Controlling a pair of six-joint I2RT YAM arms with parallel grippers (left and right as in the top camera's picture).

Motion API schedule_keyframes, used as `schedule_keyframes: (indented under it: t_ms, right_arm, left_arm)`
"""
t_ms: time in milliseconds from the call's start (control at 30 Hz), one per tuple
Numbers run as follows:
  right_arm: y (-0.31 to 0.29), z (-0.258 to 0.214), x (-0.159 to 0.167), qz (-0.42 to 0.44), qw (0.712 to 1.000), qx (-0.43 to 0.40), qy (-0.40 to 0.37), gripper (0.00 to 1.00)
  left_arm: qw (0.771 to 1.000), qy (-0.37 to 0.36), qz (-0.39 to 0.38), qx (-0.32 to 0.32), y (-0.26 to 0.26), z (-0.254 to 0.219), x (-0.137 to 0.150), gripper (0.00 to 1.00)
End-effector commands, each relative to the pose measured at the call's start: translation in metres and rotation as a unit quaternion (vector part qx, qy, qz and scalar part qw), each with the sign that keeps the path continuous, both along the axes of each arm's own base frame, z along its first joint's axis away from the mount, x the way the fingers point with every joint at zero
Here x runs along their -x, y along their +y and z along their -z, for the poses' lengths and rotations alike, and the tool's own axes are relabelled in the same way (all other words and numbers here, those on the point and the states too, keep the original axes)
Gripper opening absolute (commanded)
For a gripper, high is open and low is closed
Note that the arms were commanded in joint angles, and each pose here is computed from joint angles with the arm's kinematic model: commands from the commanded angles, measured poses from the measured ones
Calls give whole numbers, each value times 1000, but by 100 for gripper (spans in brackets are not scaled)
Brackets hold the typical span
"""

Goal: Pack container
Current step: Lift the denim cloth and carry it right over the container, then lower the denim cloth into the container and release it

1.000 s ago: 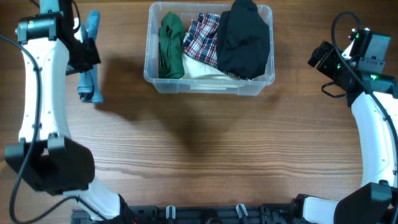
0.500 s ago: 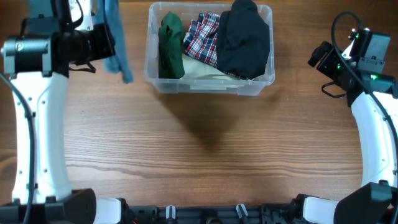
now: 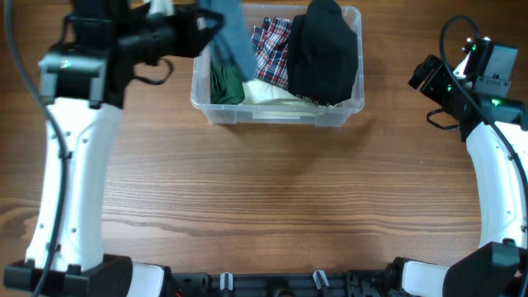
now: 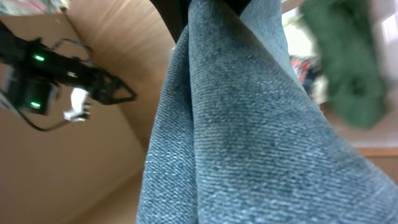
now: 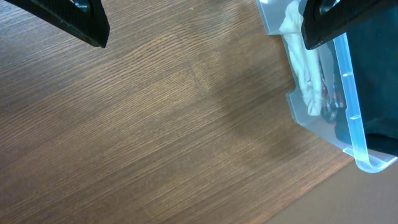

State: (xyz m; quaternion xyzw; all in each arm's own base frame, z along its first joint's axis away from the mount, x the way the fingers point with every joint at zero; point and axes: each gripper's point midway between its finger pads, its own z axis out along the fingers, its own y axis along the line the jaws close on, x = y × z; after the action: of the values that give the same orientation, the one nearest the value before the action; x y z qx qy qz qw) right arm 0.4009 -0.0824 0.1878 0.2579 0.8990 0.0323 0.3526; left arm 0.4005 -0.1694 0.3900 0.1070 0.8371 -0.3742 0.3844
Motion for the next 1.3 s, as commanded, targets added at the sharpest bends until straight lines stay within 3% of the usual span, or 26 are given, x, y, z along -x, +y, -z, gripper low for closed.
schedule_keyframes:
  t_ms: [0, 133, 400, 1267]
  right_arm:
    - [-4, 4, 0, 12, 1000, 3, 5, 100]
    - [-4, 4, 0, 12, 1000, 3, 5, 100]
    - [-4, 4, 0, 12, 1000, 3, 5, 100]
    - [-4, 4, 0, 12, 1000, 3, 5, 100]
  left_arm:
    - [996, -24, 82, 37, -51, -14, 4, 4]
    - [991, -16, 123, 46, -81, 8, -11, 4]
    - [977, -8, 202, 61, -92, 45, -22, 4]
    - [981, 32, 190, 19, -72, 94, -37, 4]
